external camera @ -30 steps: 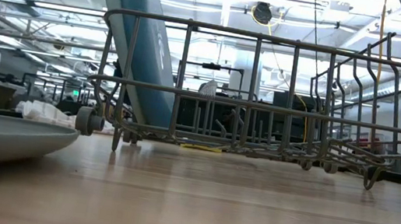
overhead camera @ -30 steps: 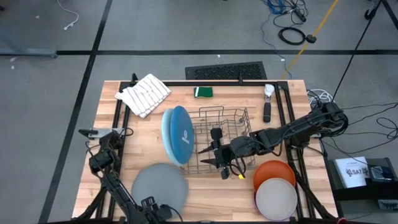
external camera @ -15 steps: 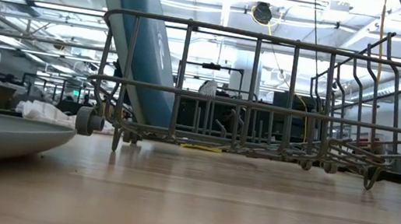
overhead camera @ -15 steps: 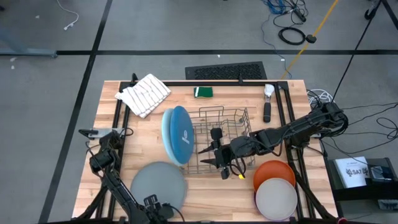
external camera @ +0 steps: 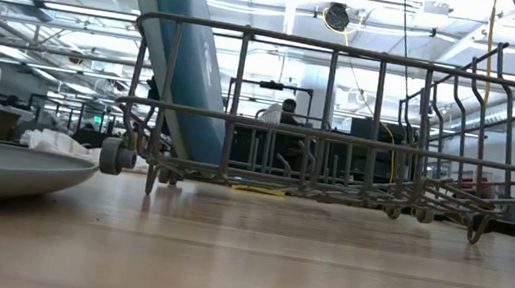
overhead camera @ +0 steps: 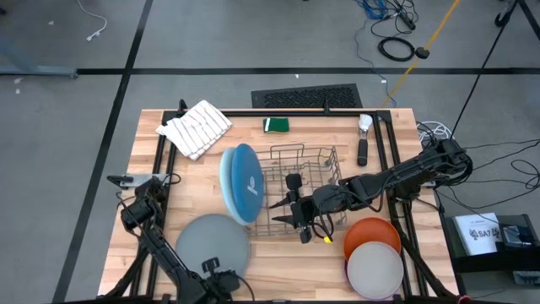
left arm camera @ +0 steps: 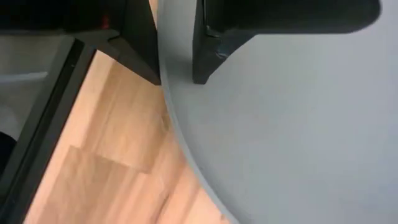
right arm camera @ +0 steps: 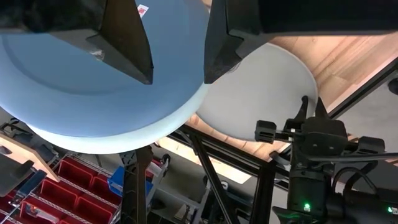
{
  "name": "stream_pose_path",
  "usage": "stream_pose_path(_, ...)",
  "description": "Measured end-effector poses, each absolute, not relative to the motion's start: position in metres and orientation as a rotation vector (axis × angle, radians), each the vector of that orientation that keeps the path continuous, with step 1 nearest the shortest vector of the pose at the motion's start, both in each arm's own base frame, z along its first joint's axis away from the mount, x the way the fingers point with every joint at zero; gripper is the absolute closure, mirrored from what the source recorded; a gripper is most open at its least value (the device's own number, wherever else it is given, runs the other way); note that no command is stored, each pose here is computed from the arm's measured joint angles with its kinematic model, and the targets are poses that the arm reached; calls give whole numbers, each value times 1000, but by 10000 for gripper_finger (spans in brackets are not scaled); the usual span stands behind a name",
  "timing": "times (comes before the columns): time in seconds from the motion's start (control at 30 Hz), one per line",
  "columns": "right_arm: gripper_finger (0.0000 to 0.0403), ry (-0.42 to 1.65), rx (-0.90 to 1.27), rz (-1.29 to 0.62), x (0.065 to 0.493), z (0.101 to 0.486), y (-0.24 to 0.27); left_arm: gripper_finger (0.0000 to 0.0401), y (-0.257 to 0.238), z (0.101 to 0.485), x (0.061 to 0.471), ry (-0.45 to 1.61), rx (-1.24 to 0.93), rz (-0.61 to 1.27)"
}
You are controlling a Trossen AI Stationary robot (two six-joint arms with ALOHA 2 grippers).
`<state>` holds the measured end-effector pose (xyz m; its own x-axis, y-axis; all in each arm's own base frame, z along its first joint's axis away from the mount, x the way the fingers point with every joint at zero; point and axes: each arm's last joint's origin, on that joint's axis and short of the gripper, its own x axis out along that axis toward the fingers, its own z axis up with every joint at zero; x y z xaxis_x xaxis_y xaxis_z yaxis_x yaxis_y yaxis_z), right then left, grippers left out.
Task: Sort dishes
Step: Put the gray plate into the dish rack
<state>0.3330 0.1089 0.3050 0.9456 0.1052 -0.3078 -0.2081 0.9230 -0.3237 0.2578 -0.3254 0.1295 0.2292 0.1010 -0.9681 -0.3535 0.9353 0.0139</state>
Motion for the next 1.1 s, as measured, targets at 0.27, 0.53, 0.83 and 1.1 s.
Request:
stream_pose_path(0.27,266,290,-361,163,333,305,109,388,-322,129,259,1301,-209,321)
stream_pose_path(0.53,266,291,-361,163,333,305,109,401,-324,132,256,1345,-191,305)
stream_pose_path(0.83,266,291,-361,163,333,305,109,400,-320,178,244,1377,-177,308)
stream_pose_path(1.1,266,296,-368,242,330,303,118,400,-313,209,242,1228,-185,298)
